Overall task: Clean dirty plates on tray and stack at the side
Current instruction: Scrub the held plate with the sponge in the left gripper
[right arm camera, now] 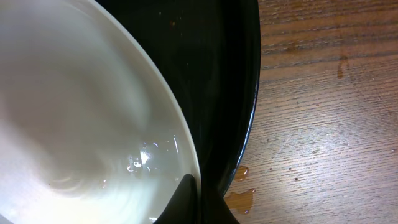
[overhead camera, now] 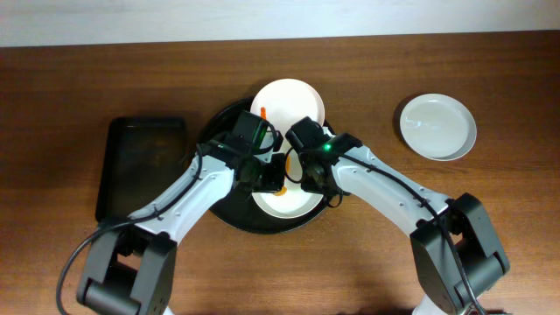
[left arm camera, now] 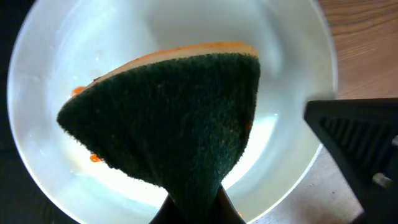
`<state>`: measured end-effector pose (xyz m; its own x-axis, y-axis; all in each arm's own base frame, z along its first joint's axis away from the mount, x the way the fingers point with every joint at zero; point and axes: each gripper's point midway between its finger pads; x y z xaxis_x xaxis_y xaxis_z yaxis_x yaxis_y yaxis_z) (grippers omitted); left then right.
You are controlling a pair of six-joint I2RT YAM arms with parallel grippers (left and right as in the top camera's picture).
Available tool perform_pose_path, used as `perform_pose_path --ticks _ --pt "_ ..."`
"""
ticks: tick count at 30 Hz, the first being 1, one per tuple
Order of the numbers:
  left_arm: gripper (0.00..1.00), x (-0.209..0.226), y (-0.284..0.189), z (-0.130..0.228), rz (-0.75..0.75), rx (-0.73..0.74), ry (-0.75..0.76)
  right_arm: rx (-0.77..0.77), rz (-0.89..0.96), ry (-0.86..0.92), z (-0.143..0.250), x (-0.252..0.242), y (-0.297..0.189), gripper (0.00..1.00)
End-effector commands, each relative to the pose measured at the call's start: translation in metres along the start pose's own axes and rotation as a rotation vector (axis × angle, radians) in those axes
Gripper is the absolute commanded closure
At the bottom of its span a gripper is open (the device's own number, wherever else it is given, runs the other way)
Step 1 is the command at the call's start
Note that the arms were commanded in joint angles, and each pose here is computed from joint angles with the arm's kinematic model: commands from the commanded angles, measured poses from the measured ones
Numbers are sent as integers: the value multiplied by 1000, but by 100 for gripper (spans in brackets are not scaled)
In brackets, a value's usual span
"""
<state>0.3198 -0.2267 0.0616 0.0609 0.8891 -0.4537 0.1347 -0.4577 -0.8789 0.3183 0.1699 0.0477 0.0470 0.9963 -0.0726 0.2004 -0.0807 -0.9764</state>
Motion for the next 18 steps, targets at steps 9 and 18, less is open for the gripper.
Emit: perform_pose_path --ticks 9,18 --pt "100 38 45 6 -145 38 -51 4 24 11 1 -6 4 96" --pt "100 58 48 -6 -242 -34 -40 7 26 10 2 -6 4 96"
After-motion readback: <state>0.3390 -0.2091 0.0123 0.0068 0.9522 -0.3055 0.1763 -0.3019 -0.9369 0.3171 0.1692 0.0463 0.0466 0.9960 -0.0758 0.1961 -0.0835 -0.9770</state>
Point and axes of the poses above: each gripper's point midway between its finger pads, its own y axis out along the fingers, its own x axis along the line the jaws close on, z = x × y, and after that the axes turned 9 degrees about -y, right-handed
